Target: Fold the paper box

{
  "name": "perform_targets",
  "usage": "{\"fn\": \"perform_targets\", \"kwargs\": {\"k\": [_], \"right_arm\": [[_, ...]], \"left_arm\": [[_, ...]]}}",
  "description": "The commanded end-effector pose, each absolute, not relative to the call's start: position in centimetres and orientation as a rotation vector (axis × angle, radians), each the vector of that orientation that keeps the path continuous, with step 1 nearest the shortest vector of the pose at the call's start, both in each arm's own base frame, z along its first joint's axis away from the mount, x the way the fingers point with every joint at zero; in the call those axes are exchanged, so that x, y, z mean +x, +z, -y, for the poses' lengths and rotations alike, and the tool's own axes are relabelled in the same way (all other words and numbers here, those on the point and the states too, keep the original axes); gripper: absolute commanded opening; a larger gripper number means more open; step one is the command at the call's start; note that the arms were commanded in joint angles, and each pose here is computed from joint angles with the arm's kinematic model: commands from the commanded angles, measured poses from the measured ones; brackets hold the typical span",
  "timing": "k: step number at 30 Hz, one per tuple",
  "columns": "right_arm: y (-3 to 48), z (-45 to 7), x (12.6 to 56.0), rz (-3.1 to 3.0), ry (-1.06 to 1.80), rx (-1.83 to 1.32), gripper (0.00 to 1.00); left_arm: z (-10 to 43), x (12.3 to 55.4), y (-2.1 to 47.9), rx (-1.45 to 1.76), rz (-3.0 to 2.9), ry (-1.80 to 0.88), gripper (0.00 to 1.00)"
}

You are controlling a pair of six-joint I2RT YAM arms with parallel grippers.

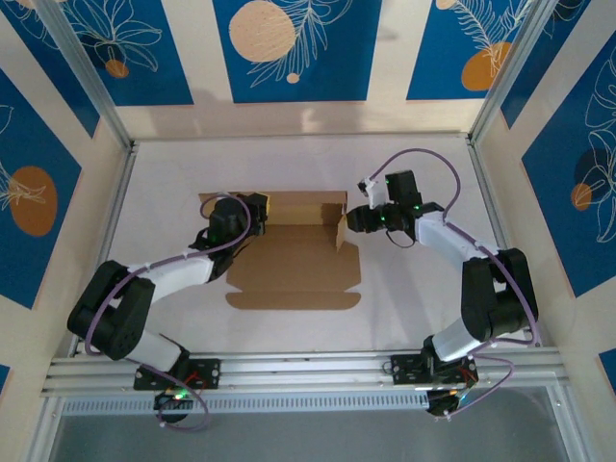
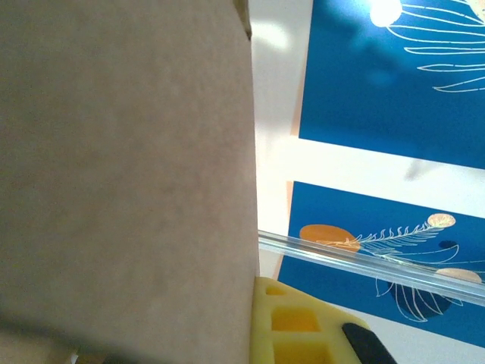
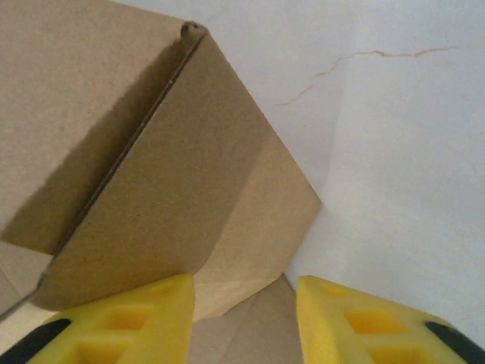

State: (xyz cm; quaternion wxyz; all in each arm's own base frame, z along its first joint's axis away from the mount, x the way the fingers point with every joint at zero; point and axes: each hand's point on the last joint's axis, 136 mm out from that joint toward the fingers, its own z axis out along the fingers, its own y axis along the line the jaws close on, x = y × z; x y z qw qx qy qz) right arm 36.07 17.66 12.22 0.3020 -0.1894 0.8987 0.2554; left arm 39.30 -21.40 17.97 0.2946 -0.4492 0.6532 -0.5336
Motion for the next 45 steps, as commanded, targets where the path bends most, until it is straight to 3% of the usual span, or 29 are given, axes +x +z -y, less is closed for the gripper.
{"fn": "perform_targets", "kwargs": {"k": [1,10,19,29,33,36,38,41,45], "right_arm": [[12.0,-19.0,35.1,-2.321,0.677,-0.644,0.47],[12.0,-20.7,31.5,-1.987,0.502,-1.052,0.48],[11.1,-20.8,33.3,-1.984,0.418,-1.168,0.51],[13.4,-22.6,31.1,-1.822,0.478,-1.421,0.54],[13.2,-21.6,33.6,-1.87,0.343,-1.373,0.45],[12.9,-21.0,34.9,-1.897,0.262,-1.351,0.28],[12.9,-20.4,35.8,-1.911,0.202,-1.314,0.21],[13.2,-19.9,36.8,-1.913,0.143,-1.242,0.2],[13.1,-18.7,38.1,-1.944,0.045,-1.119,0.29]], "left_arm": [[21.8,38.7,16.8,-1.206,-1.821,-1.39,0.0],[21.9,38.3,16.2,-1.197,-1.848,-1.393,0.0],[22.7,38.2,15.8,-1.178,-1.878,-1.425,0.0],[23.7,38.0,15.2,-1.136,-1.923,-1.468,0.0],[23.8,37.7,14.9,-1.127,-1.935,-1.471,0.0],[23.9,37.4,14.8,-1.116,-1.943,-1.484,0.0],[23.9,37.2,14.9,-1.109,-1.942,-1.494,0.0],[23.8,36.9,14.7,-1.105,-1.947,-1.494,0.0],[23.7,36.6,14.6,-1.102,-1.951,-1.497,0.0]]}}
